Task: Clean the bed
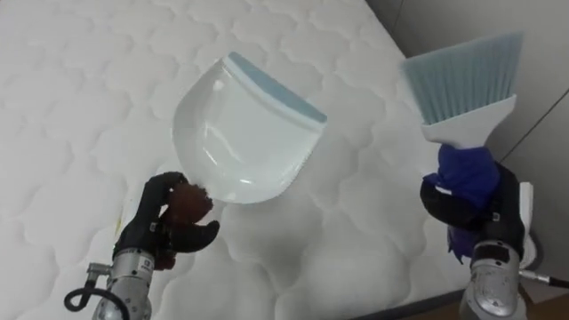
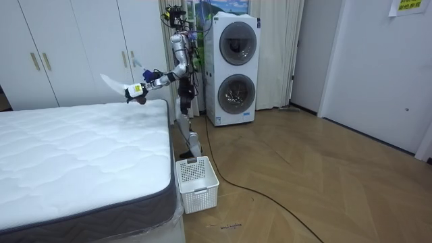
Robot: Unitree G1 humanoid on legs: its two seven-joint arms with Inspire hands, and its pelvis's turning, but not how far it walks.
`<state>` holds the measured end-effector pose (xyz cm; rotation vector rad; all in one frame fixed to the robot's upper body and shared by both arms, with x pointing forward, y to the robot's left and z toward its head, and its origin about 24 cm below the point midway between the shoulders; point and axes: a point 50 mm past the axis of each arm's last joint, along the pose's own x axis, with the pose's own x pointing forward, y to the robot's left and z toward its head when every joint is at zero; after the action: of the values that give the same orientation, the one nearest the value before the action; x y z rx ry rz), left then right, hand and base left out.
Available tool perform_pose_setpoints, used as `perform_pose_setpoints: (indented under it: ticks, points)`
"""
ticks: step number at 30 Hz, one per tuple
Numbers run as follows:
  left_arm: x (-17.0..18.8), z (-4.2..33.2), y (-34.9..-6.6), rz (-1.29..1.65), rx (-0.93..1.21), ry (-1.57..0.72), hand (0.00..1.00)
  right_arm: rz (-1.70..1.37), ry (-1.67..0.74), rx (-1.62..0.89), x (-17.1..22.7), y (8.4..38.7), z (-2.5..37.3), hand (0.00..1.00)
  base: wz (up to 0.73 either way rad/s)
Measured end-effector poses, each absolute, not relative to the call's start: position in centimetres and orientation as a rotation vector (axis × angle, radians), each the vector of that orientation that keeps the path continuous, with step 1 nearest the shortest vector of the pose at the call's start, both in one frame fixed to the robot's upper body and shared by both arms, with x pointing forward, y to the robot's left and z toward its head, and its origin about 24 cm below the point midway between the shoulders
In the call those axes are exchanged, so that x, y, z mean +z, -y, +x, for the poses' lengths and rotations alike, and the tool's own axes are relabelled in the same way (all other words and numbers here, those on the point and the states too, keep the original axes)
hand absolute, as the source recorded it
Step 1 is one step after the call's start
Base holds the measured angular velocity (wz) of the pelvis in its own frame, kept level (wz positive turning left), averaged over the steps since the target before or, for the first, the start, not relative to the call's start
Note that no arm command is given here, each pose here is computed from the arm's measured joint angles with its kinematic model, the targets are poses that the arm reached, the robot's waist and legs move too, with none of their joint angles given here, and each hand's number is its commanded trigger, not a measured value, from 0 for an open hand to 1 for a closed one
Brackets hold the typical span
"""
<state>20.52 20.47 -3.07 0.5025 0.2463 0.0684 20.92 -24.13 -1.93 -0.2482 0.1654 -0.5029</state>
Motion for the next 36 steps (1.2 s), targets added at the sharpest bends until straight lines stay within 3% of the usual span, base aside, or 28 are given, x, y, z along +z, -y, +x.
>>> perform_pose_setpoints:
  ticks: [11, 19, 36]
  points:
    - [-8.0, 16.4, -22.5, 0.5, 0.109, -0.534, 0.0, -0.276, -0.286, -0.532, -3.8, 24.9, 19.2, 0.0, 0.02]
    - [-10.5, 11.3, -26.1, 0.382, 0.351, -0.725, 0.0, -0.218, -0.413, -0.756, -5.8, 28.1, 16.7, 0.0, -0.01]
    - [-13.3, -0.5, -29.3, 0.192, 0.812, -1.083, 0.0, -0.123, -0.985, -1.179, -12.8, 30.7, 3.0, 0.0, 0.07]
